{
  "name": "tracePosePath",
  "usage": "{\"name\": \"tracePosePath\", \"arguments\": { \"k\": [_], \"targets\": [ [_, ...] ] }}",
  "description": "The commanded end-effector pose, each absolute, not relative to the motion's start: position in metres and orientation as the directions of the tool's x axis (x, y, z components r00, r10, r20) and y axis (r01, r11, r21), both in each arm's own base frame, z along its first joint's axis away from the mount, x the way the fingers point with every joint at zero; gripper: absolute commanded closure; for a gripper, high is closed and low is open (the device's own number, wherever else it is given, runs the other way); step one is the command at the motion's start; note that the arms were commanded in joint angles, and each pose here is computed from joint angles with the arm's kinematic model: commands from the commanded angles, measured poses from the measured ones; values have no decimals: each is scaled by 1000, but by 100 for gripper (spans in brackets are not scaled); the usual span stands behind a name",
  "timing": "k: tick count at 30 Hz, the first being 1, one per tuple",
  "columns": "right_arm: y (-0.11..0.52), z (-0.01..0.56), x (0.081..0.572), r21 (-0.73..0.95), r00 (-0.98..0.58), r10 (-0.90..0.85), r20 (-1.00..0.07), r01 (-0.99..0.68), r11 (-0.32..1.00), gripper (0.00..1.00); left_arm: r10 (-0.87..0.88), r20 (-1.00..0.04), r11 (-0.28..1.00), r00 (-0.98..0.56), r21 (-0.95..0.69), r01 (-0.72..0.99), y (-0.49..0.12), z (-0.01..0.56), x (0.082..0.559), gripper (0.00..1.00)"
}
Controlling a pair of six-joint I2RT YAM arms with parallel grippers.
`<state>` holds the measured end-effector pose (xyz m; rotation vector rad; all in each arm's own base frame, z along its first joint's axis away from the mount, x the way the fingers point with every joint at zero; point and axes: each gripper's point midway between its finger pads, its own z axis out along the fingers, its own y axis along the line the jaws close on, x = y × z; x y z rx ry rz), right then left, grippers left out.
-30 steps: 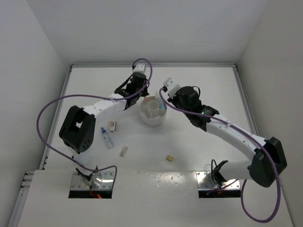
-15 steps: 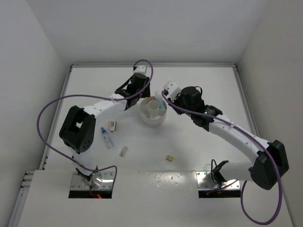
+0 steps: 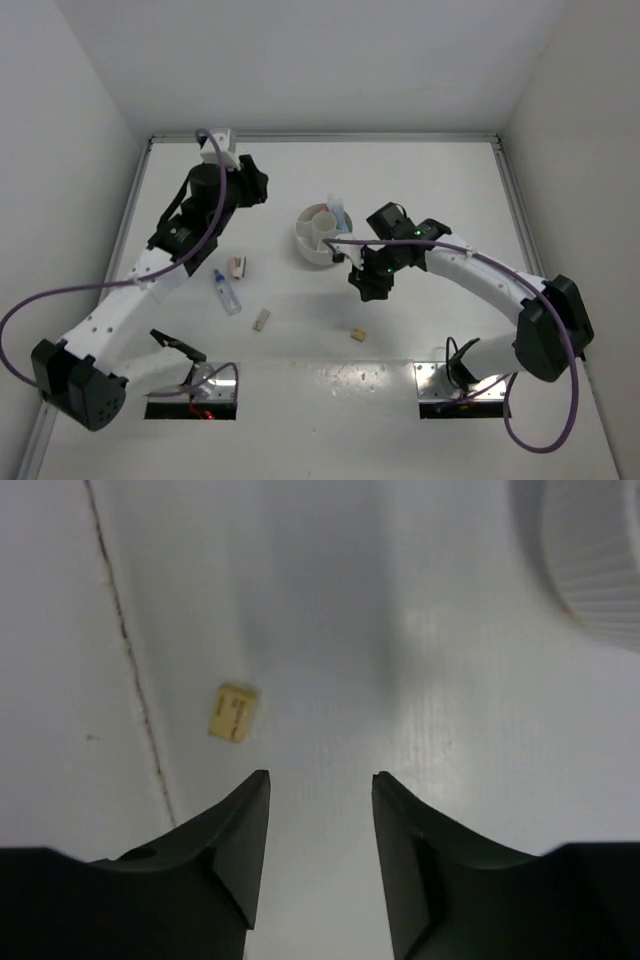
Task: Sort the stationery into containers
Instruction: Pick up the stationery from the center of the board.
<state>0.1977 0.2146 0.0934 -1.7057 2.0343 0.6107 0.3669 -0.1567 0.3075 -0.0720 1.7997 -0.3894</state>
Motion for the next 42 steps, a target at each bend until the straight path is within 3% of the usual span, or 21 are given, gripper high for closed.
{"name": "tracePosePath", "arguments": {
  "k": [1, 6, 12, 23, 26, 39, 42],
  "targets": [
    [220, 86, 164, 219, -170, -815, -554, -974, 54, 52, -199, -922, 963, -332, -247, 111, -133, 269, 342, 45],
    [223, 65, 140, 341, -233, -863, -448, -937, 76, 48, -197, -940, 973, -277, -222, 59, -106, 272, 328, 43],
    [231, 46, 118, 373, -222, -920, -322, -923, 91, 45, -181, -939, 977, -292, -206, 57, -104, 263, 325, 41],
    [241, 7, 118, 216, -243, -952, -186, -955, 202, 44, -179, -942, 982, -285, -189, 9, -96, 261, 327, 41],
    [233, -8, 121, 143, -248, -963, -108, -962, 232, 45, -179, -948, 982, -264, -187, 5, -92, 268, 325, 41],
    [231, -4, 147, -48, -224, -966, -128, -972, 231, 46, -179, -949, 983, -258, -182, -13, -89, 268, 325, 41],
    [228, -7, 144, -37, -214, -970, -120, -975, 219, 52, -179, -949, 983, -258, -182, -13, -89, 268, 325, 41]
  ]
}}
